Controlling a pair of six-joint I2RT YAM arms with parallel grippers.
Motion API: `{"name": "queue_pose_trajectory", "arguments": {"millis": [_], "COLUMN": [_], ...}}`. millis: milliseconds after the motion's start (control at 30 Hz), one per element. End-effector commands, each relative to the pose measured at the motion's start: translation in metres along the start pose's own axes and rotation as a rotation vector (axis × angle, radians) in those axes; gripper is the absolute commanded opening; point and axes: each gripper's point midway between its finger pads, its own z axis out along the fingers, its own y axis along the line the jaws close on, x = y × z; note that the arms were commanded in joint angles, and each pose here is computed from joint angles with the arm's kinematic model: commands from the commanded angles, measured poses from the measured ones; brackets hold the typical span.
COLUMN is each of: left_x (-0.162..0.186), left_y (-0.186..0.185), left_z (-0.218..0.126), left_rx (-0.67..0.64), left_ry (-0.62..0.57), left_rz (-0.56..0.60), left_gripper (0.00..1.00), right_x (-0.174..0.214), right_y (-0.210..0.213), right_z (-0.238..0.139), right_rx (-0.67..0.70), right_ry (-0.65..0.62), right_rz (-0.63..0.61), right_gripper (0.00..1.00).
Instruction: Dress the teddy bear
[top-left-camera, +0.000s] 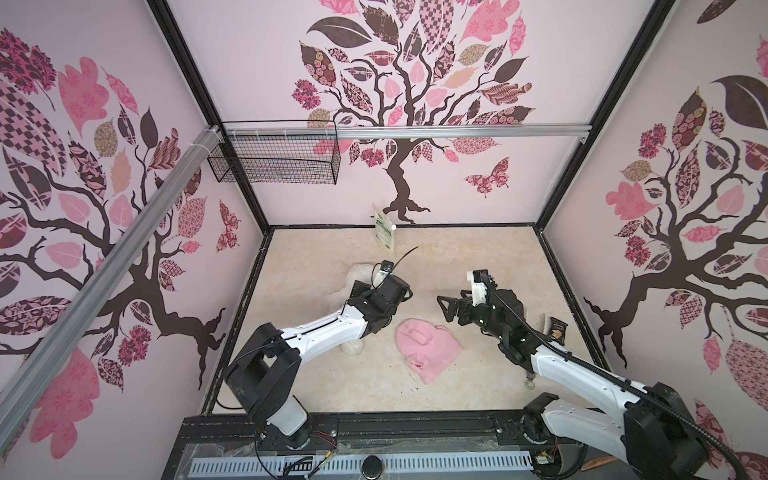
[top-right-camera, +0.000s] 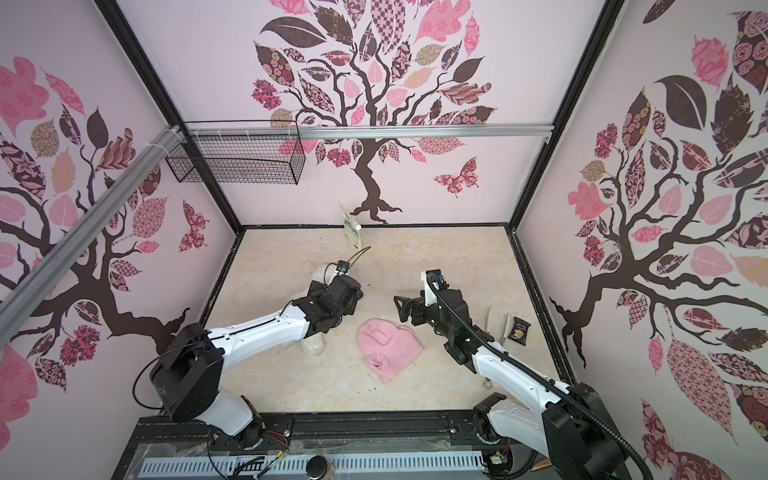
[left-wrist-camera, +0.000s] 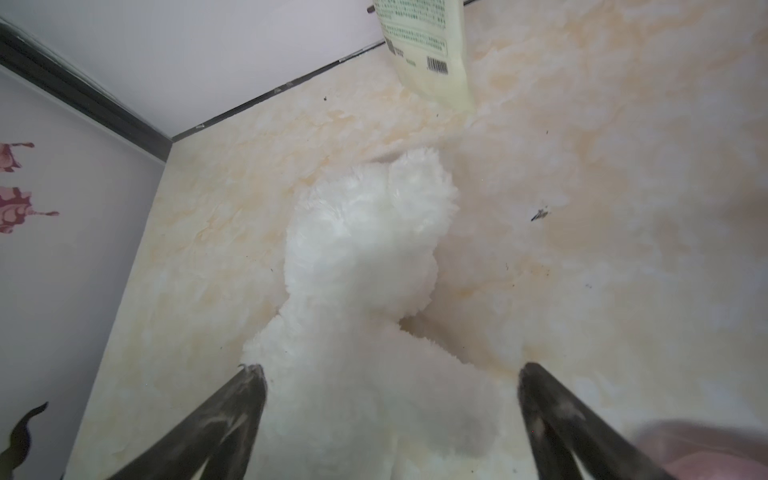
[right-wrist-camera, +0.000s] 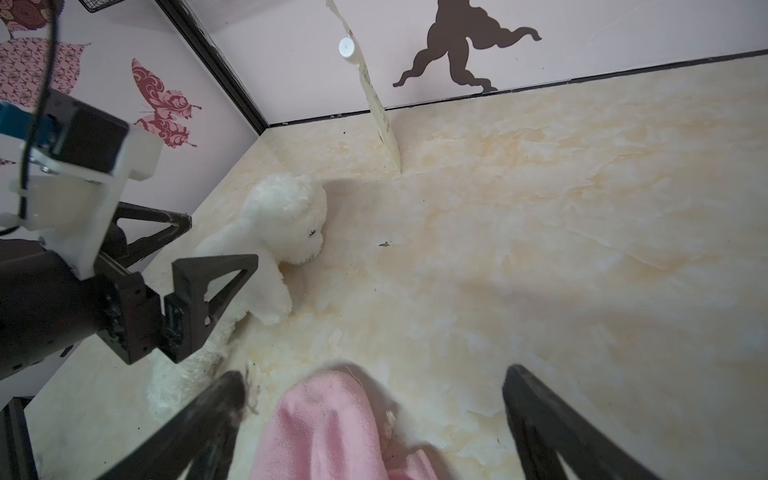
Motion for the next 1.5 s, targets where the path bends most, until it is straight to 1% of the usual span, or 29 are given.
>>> {"name": "queue_pose_trajectory", "arguments": {"millis": [0, 233, 333, 433, 533, 633, 733, 800, 833, 933, 1033, 1133, 1233, 1333, 1400, 1467], "left_x": [-0.001, 0.012, 0.019, 0.027, 0.035, 0.038, 0.036, 0.031, 0.029, 0.017, 0.0, -0.026, -0.058, -0.077, -0.082, -0.087], "left_y": [0.007, -0.013, -0.013, -0.01, -0.009, -0.006, -0.003, -0.001, 0.0, -0.001, -0.005, -0.012, -0.005, 0.015, 0.021, 0.018], "left_z": [0.008, 0.038, 0.043, 0.044, 0.042, 0.039, 0.035, 0.031, 0.03, 0.02, 0.002, -0.03, -0.064, -0.081, -0.087, -0.094], "left_rx": [-0.094, -0.133, -0.163, -0.176, -0.164, -0.156, -0.147, -0.122, -0.108, -0.045, 0.086, 0.329, 0.541, 0.611, 0.66, 0.761], "left_ry": [0.037, 0.086, 0.095, 0.099, 0.096, 0.082, 0.063, 0.046, 0.04, 0.013, -0.028, -0.083, -0.18, -0.237, -0.238, -0.22], "left_rz": [0.082, 0.165, 0.189, 0.196, 0.176, 0.164, 0.155, 0.126, 0.109, 0.052, -0.041, -0.201, -0.359, -0.447, -0.511, -0.595], "left_gripper": [0.97, 0.97, 0.93, 0.83, 0.66, 0.46, 0.25, 0.05, 0.0, 0.0, 0.0, 0.0, 0.0, 0.0, 0.0, 0.0], "right_x": [-0.018, -0.011, -0.011, -0.01, -0.007, -0.006, -0.003, -0.004, -0.005, -0.005, -0.007, -0.011, -0.015, -0.018, -0.018, -0.017], "right_y": [0.001, 0.0, 0.001, 0.0, -0.001, -0.002, -0.004, -0.005, -0.006, -0.008, -0.008, -0.008, -0.006, 0.006, 0.013, 0.017], "right_z": [-0.005, 0.0, 0.0, 0.0, 0.003, 0.006, 0.008, 0.008, 0.007, 0.006, 0.004, 0.003, 0.004, 0.008, 0.013, 0.016], "right_rx": [0.011, 0.004, 0.003, 0.006, 0.005, 0.007, 0.014, 0.021, 0.027, 0.041, 0.048, 0.051, 0.049, -0.014, -0.06, -0.081], "right_ry": [-0.07, -0.04, -0.042, -0.043, -0.038, -0.026, -0.02, -0.02, -0.023, -0.024, -0.029, -0.038, -0.047, -0.041, -0.029, -0.016], "right_rz": [-0.017, -0.017, -0.019, -0.021, -0.017, -0.014, -0.014, -0.018, -0.019, -0.027, -0.031, -0.032, -0.019, 0.022, 0.055, 0.07], "right_gripper": [1.0, 1.0, 1.0, 1.0, 1.0, 1.0, 1.0, 1.0, 1.0, 1.0, 1.0, 1.0, 1.0, 1.0, 1.0, 1.0]}}
